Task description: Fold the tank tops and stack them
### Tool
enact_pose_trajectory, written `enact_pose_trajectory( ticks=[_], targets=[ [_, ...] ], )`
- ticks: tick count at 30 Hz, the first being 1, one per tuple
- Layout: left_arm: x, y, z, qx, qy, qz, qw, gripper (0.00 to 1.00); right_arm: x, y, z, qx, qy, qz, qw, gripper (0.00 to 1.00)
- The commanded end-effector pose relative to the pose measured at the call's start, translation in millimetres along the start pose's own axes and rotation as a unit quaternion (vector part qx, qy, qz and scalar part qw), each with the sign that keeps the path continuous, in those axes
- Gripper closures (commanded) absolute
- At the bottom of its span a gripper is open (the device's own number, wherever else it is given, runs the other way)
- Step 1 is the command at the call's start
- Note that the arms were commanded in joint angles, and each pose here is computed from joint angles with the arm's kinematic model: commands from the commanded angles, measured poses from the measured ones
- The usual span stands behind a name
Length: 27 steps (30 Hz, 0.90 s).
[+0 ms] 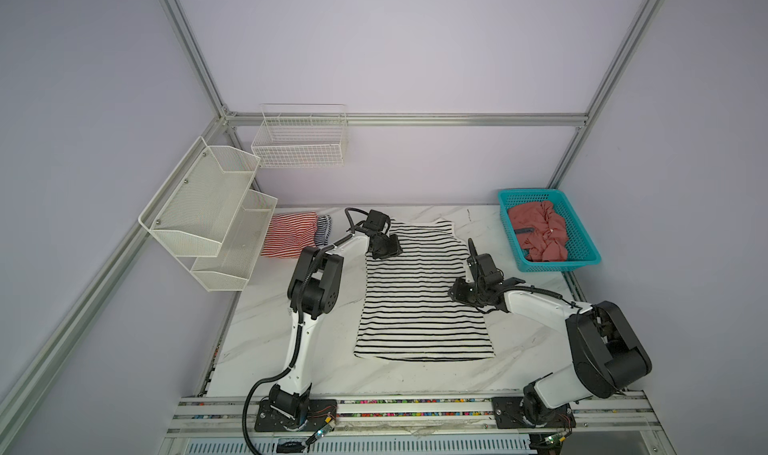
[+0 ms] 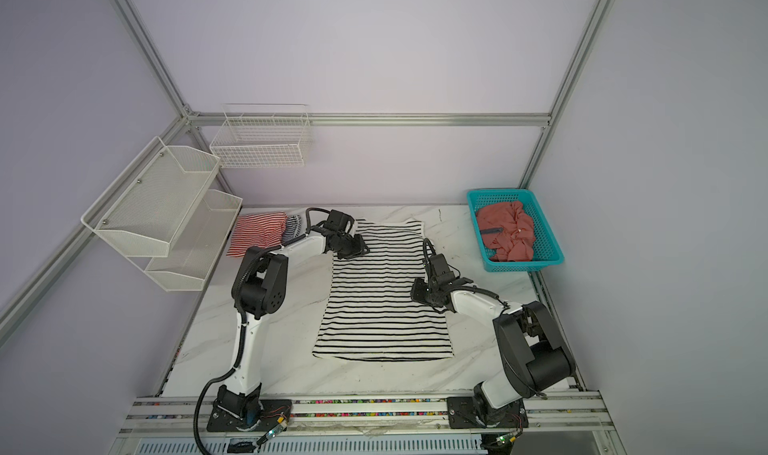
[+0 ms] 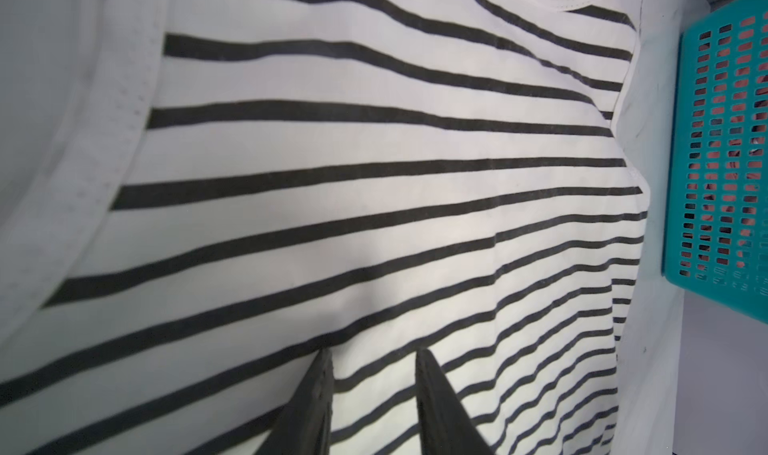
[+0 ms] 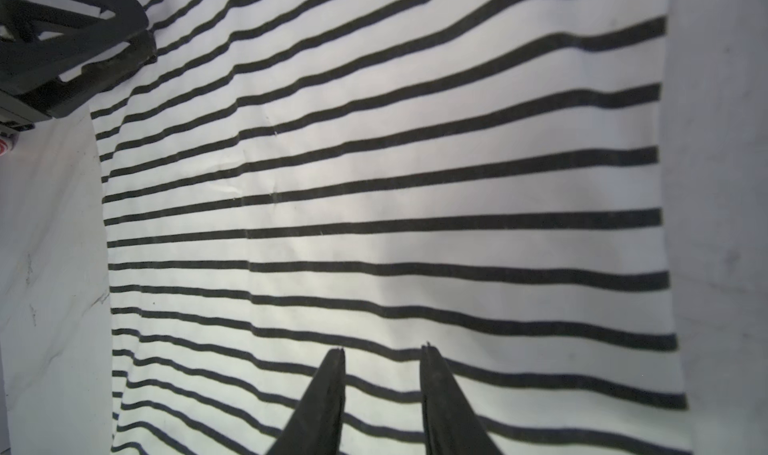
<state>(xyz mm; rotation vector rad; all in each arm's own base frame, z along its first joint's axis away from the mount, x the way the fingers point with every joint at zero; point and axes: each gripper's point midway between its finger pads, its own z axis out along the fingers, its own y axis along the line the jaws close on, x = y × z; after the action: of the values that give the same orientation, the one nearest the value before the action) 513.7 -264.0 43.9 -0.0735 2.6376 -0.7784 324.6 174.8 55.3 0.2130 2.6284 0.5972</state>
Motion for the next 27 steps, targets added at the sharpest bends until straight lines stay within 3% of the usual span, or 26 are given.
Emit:
enact_pose_trajectory(
  ticks=[1, 8, 15, 22, 27],
  targets=[
    [-30.4, -27.2, -18.6, 0.029, -0.040, 0.023, 0.999, 0.65, -8.8, -9.1, 4.9, 0.021, -0.006, -0.009, 1.000, 0.65],
    [-13.2, -0.8, -21.4, 0.014, -0.044, 0.002, 0.999, 0.65, -5.7, -33.8, 26.4, 0.053, 0.027, -0.006, 0.998, 0.62],
    [14.2, 38.9, -31.9, -0.035, -0.042, -0.017, 0.998, 0.65, -19.0, -69.7, 39.7, 0.137, 0.034, -0.002, 0.990, 0.60],
    [65.7, 71.7, -41.3, -0.062, -0.008, -0.049, 0.997, 0.66, -45.6, -84.0, 57.6, 0.176, 0.043, -0.032, 0.983, 0.57],
    [125.0, 91.9, -53.2, -0.073, 0.026, -0.088, 0.993, 0.66, -64.9, -80.8, 84.3, 0.180, 0.063, -0.057, 0.980, 0.57]
  ],
)
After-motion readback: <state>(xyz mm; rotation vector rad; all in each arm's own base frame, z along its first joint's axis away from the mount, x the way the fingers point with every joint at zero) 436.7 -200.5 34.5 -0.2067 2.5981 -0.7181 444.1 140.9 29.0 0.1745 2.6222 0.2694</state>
